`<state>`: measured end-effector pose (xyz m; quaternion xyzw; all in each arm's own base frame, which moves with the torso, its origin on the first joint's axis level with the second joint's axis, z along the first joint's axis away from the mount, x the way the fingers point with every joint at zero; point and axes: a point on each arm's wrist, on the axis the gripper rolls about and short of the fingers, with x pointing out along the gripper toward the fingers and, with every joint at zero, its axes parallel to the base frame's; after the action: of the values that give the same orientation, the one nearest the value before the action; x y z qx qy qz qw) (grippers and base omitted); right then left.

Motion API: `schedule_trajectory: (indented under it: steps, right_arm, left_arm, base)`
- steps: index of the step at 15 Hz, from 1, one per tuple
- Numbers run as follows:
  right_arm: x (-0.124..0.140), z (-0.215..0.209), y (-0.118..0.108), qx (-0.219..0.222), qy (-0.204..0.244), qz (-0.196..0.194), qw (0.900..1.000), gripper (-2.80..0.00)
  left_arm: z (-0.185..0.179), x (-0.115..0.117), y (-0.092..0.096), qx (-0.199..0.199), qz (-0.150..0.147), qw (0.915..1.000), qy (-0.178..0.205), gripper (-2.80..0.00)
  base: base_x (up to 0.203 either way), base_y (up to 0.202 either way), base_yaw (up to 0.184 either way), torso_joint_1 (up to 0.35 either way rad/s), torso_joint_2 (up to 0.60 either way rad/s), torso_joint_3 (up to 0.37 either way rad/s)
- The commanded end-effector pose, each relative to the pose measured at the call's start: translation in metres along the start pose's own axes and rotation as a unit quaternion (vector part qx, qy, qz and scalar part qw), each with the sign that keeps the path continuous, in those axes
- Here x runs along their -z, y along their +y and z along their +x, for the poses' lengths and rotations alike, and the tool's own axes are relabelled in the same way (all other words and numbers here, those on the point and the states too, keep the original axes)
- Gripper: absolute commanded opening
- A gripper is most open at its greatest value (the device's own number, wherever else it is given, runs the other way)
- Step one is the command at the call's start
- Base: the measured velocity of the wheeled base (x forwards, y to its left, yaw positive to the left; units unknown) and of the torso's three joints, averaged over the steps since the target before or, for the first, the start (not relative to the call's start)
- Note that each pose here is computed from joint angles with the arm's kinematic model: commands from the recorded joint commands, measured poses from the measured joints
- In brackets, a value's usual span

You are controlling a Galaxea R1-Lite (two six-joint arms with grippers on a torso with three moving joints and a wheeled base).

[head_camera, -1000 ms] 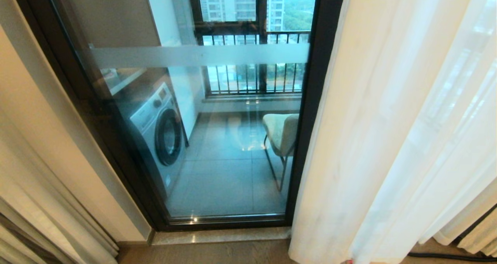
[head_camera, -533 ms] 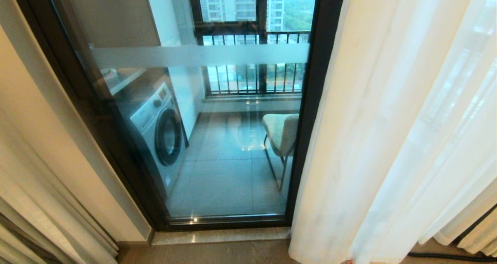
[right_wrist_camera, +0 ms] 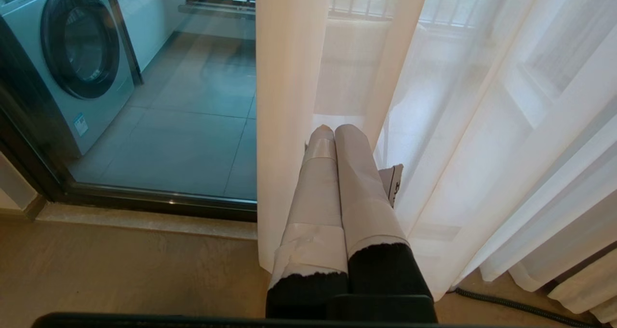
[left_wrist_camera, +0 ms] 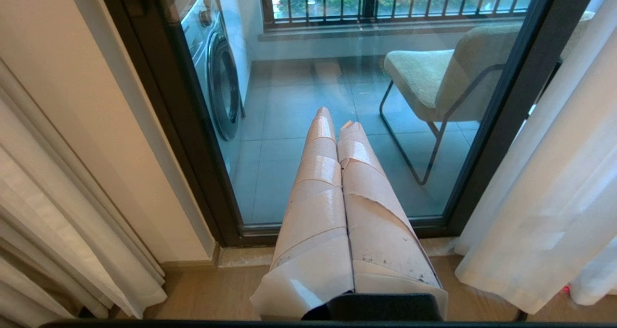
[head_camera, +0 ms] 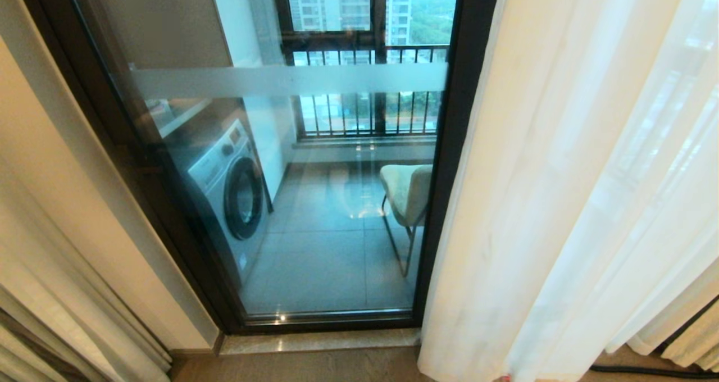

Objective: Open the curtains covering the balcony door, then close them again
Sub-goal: Close the inner curtains on both sides

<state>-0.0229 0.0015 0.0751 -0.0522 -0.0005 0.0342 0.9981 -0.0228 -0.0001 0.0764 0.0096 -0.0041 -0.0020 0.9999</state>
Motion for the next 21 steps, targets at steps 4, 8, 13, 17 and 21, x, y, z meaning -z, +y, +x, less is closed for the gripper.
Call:
schedule_trajectory:
  steps: [4, 8, 13, 17, 21]
  right_arm:
    - [-0.0001, 0.0001, 0.0, 0.0, 0.0, -0.001, 1.0, -2.8]
    - [-0.0001, 0.0001, 0.0, 0.0, 0.0, -0.001, 1.0, -2.8]
    - [-0.0001, 0.0001, 0.0, 0.0, 0.0, -0.001, 1.0, -2.8]
    - [-0.0001, 0.0001, 0.0, 0.0, 0.0, -0.001, 1.0, -2.8]
    - [-0.0001, 0.0001, 0.0, 0.0, 0.0, -0.001, 1.0, -2.8]
  left_arm:
    - [0.0, -0.0001, 0.0, 0.0, 0.0, 1.0, -0.001, -2.8]
    - [0.0, -0.0001, 0.0, 0.0, 0.0, 1.0, -0.001, -2.8]
    - [0.0, -0.0001, 0.0, 0.0, 0.0, 1.0, -0.001, -2.8]
    - [0.0, -0.0001, 0.0, -0.001, -0.007, 1.0, -0.001, -2.8]
    - [0.0, -0.0001, 0.0001, -0.003, -0.01, 0.9999, -0.001, -2.8]
  base:
    - [0.0, 0.0, 0.0, 0.0, 0.0, 0.0]
    - [0.0, 0.0, 0.0, 0.0, 0.0, 0.0]
    - [0.0, 0.0, 0.0, 0.0, 0.0, 0.0]
    - [0.0, 0.0, 0.0, 0.0, 0.0, 0.0]
    - [0.002, 0.075, -0.003, 0.002, 0.0, 0.002]
